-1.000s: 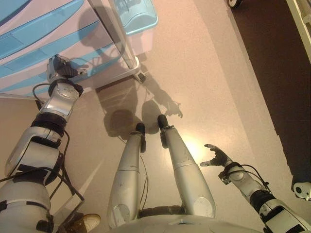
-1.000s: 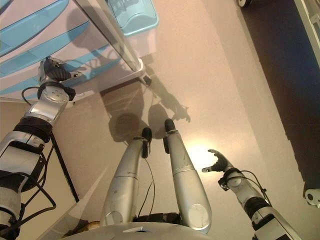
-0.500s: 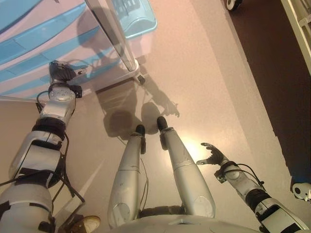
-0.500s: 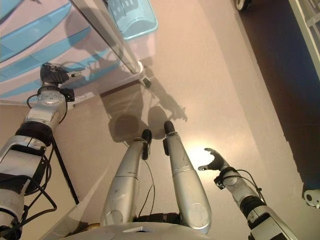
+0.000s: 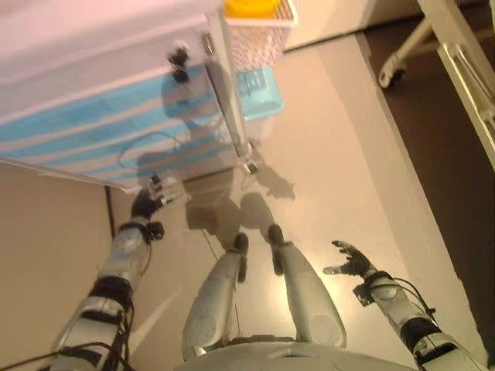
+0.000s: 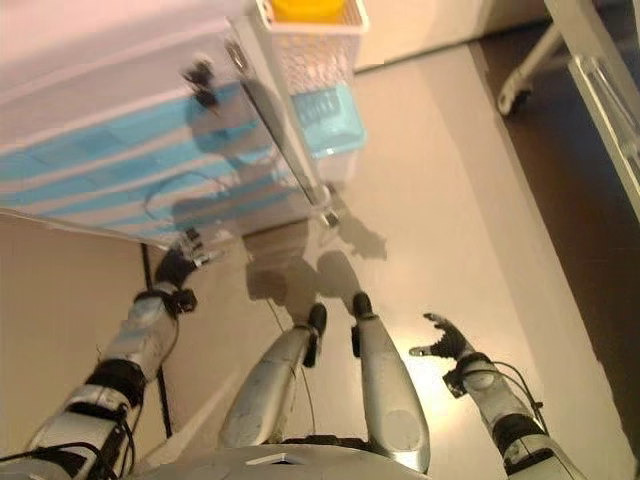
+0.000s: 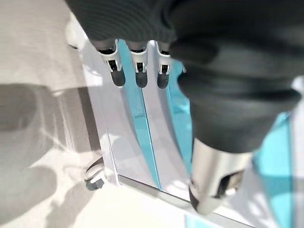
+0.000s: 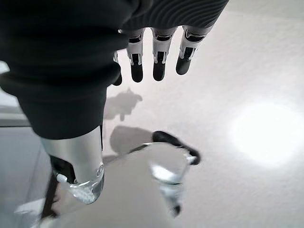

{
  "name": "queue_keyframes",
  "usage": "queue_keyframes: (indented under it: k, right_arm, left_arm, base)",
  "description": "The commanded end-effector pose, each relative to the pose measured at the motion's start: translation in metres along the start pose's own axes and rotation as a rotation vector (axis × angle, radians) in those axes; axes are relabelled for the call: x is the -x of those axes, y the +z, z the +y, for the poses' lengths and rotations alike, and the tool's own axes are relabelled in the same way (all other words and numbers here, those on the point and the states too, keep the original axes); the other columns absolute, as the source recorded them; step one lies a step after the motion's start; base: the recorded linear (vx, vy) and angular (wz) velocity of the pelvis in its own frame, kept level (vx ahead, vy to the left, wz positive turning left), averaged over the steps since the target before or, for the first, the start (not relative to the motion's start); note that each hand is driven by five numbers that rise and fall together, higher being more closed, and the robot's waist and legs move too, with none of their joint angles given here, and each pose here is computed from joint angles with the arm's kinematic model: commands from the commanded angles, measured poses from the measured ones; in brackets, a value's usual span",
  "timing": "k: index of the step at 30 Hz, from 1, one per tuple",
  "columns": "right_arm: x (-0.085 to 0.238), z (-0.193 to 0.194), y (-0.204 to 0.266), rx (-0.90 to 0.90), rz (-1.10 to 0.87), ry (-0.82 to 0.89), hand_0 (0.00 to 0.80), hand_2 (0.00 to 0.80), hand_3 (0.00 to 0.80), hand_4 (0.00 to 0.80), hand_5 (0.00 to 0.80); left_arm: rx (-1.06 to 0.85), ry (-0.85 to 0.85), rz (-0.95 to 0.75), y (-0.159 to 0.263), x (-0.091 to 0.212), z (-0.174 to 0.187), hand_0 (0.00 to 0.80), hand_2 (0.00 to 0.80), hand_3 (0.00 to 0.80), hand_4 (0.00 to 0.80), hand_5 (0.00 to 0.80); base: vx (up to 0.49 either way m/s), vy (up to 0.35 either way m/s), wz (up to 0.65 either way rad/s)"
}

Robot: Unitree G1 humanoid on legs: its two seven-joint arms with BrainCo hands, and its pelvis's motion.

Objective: Open the drawer and pick up the medicine

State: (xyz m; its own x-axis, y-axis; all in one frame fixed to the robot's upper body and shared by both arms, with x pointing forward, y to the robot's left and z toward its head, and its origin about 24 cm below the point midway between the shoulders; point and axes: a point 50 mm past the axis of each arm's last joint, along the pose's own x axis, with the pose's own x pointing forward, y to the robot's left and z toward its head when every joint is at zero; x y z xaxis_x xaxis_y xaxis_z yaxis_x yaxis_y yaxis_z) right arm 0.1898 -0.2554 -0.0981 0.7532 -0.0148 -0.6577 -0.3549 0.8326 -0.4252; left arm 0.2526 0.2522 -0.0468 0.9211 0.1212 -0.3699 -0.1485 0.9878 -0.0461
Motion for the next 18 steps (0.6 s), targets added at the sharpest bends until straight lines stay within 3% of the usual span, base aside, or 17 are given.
queue_keyframes:
  k: [1, 6, 12, 18]
  right_arm:
    - [0.014, 0.019, -0.027, -0.026, 0.068, 0.077, 0.000, 0.000, 0.000, 0.000, 0.000]
    - [0.024, 0.042, -0.054, -0.149, 0.191, 0.139, 0.000, 0.000, 0.000, 0.000, 0.000]
    - [0.027, 0.069, -0.060, -0.228, 0.246, 0.187, 0.000, 0.000, 0.000, 0.000, 0.000]
    - [0.024, 0.079, -0.059, -0.270, 0.277, 0.173, 0.000, 0.000, 0.000, 0.000, 0.000]
  left_arm:
    - [-0.058, 0.007, 0.087, -0.029, 0.017, 0.019, 0.000, 0.000, 0.000, 0.000, 0.000]
    - [0.145, 0.046, 0.281, -0.087, 0.046, 0.015, 0.000, 0.000, 0.000, 0.000, 0.000]
    - [0.018, -0.175, 0.570, -0.143, 0.087, -0.008, 0.000, 0.000, 0.000, 0.000, 0.000]
    - [0.170, -0.132, 0.714, -0.168, 0.110, -0.020, 0.000, 0.000, 0.000, 0.000, 0.000]
  base:
    - [0.055, -0.032, 0.12]
    - [0.069, -0.032, 0.21]
    - [-0.007, -0.071, 0.22]
    - [-0.032, -0.050, 0.15]
